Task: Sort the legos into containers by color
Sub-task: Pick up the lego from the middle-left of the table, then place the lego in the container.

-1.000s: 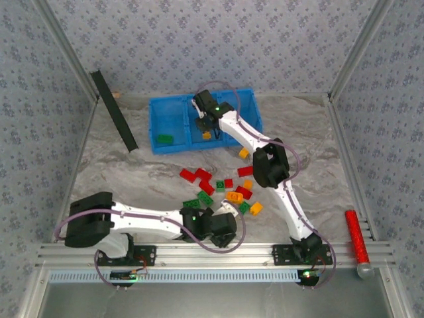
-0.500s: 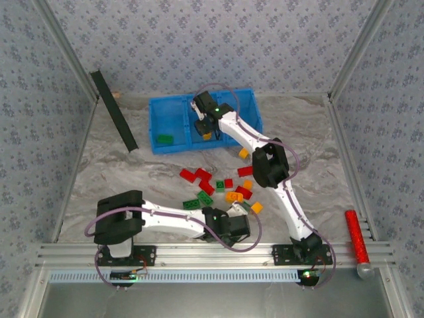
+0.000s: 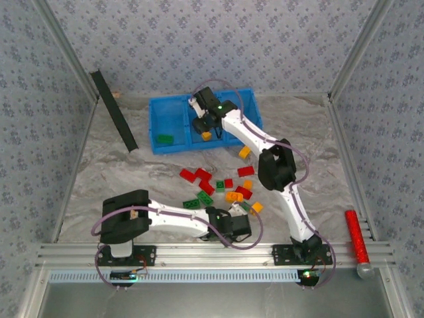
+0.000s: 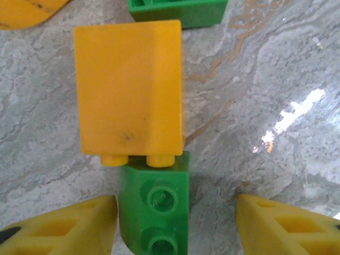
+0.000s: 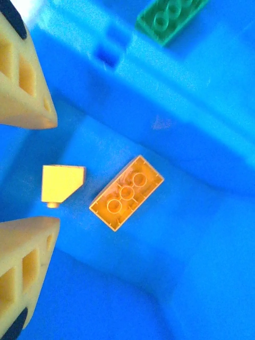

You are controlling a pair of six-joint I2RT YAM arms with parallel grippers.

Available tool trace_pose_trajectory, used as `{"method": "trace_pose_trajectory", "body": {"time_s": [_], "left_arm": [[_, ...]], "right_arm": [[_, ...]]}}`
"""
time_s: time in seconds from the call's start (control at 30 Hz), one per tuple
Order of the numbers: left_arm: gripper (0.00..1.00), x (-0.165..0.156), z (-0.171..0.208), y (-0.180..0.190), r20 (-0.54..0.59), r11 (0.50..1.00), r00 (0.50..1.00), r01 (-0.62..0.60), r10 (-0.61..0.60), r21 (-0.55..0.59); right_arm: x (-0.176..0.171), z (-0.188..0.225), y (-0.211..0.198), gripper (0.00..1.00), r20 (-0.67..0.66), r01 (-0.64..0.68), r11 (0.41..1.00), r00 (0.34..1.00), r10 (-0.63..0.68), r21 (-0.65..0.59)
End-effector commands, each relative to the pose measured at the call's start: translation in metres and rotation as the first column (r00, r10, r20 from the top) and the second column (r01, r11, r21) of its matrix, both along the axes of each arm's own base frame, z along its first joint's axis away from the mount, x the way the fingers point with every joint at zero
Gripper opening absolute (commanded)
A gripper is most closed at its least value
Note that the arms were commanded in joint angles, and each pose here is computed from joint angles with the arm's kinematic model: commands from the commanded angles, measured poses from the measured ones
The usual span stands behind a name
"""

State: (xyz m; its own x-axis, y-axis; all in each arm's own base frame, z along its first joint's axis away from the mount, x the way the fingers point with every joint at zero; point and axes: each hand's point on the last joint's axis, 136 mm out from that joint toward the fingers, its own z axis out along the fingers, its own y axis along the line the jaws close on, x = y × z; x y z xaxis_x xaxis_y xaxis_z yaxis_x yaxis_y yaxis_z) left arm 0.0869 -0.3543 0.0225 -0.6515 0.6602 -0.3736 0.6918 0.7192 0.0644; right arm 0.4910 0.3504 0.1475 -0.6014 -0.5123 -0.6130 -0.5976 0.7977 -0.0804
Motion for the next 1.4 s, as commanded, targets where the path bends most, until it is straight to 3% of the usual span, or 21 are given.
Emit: {"method": "trace_pose_trajectory", "body": {"time_s": [0.0,0.1,0.33,0.57,0.77,0.83,1.03,1.23,1.37], "left_arm": [[0.52,0.008,-0.012,0.008,-0.009,0.998,0.999,-0.035,0.036,0.044],[0.4,0.009,-0.013,0.009,-0.023,0.999,0.999,-0.038,0.039,0.038],[0.25,0.013,0.006,0.027,-0.05,0.997,0.995,-0.082,0.081,-0.007],[0.22,0.055,0.07,0.062,-0.023,0.983,0.988,-0.152,0.15,-0.108],[0.22,0.113,0.139,0.105,0.058,0.943,0.962,-0.246,0.265,-0.223],[0.22,0.136,0.159,0.124,0.096,0.917,0.936,-0.307,0.34,-0.253],[0.22,0.198,0.197,0.174,0.103,0.771,0.814,-0.49,0.571,-0.408],[0.22,0.248,0.199,0.206,0.088,0.675,0.716,-0.601,0.693,-0.428],[0.22,0.281,0.19,0.211,0.07,0.652,0.691,-0.637,0.719,-0.411]], "right_arm": [[-0.016,0.057,0.0,0.52,0.063,-0.045,0.997,0.997,0.041,0.061],[-0.025,0.076,-0.005,0.54,0.077,-0.045,0.996,0.996,0.039,0.08],[-0.047,0.095,-0.039,0.59,0.066,0.018,0.997,0.998,-0.023,0.075],[-0.084,0.087,-0.116,0.66,-0.024,0.224,0.97,0.975,-0.223,0.097],[-0.141,0.048,-0.171,0.67,-0.177,0.436,0.893,0.893,-0.413,0.116],[-0.161,0.033,-0.181,0.68,-0.227,0.494,0.861,0.858,-0.46,0.123],[-0.224,-0.015,-0.202,0.71,-0.35,0.625,0.765,0.758,-0.55,0.152],[-0.264,-0.044,-0.224,0.76,-0.412,0.688,0.72,0.685,-0.601,0.094],[-0.279,-0.06,-0.223,0.77,-0.476,0.714,0.697,0.638,-0.606,0.069]]}}
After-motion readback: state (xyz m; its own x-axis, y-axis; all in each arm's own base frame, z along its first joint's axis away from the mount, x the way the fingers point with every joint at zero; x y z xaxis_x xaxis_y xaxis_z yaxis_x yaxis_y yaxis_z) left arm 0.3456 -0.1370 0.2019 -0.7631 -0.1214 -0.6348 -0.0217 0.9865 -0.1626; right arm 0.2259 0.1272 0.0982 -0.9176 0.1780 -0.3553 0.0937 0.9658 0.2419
